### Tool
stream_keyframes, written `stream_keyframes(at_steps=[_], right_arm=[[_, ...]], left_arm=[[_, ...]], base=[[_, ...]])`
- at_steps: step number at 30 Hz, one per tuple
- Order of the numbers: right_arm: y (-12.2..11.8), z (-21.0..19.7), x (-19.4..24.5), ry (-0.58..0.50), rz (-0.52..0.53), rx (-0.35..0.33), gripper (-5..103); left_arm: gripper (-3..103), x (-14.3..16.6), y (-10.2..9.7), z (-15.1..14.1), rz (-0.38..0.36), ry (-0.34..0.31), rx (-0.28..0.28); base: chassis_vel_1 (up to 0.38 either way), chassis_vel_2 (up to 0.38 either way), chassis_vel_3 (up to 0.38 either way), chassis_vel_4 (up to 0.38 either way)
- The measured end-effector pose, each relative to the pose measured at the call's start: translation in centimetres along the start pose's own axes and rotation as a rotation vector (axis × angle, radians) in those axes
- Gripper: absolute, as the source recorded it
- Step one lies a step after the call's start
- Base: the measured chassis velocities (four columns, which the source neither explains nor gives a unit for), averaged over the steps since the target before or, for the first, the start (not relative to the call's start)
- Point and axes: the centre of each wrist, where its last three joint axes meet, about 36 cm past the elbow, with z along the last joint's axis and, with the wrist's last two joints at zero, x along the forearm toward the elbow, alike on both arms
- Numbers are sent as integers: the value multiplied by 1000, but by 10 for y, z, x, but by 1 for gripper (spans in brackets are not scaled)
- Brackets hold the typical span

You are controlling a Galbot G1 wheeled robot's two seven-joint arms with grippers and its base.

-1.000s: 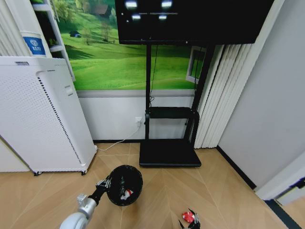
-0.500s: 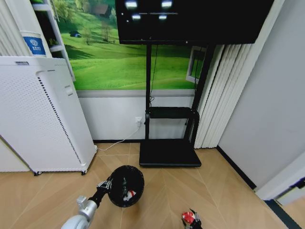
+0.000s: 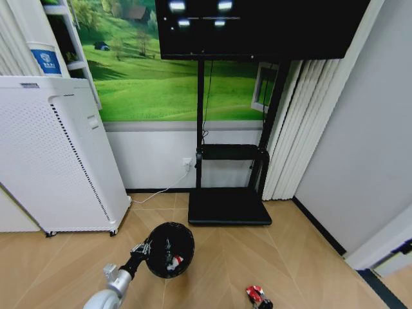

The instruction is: Pick up the trash bin and place the garbage on the floor into it.

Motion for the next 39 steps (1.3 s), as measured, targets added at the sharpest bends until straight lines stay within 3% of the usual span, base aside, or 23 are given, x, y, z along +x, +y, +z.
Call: stream_keyframes(at_steps=[2, 4, 25, 28, 30, 32, 35, 38, 39], right_arm=[[0, 0, 0, 0, 0, -1, 20], [2, 3, 2, 4, 5, -8, 4], [5, 3, 5, -27, 69, -41, -3], [5, 0, 11, -35, 68, -46, 12], [4, -1, 12, -34, 66, -47, 12], [2, -1, 17, -34, 50, -46, 28], [1, -2, 19, -37, 48, -47, 33], [-1, -3, 19, -38, 46, -47, 49], [-1, -3, 19, -38, 46, -47, 49]], left_arm=[[6, 0, 0, 0, -1, 0, 1], [6, 0, -1, 1, 0, 0, 9], [6, 2, -1, 5, -7, 7, 13], [6, 2, 1, 5, -13, 8, 12], [6, 2, 2, 5, -15, 8, 12], [6, 3, 4, 6, -19, 12, 11], [6, 3, 4, 7, -20, 13, 10], [6, 3, 4, 7, -21, 12, 10], [6, 3, 4, 7, -21, 12, 10]], base=[[0, 0, 0, 0], [0, 0, 0, 0], [0, 0, 0, 0], [0, 0, 0, 0], [0, 0, 0, 0], [0, 0, 0, 0], [0, 0, 0, 0], [0, 0, 0, 0], [0, 0, 0, 0]])
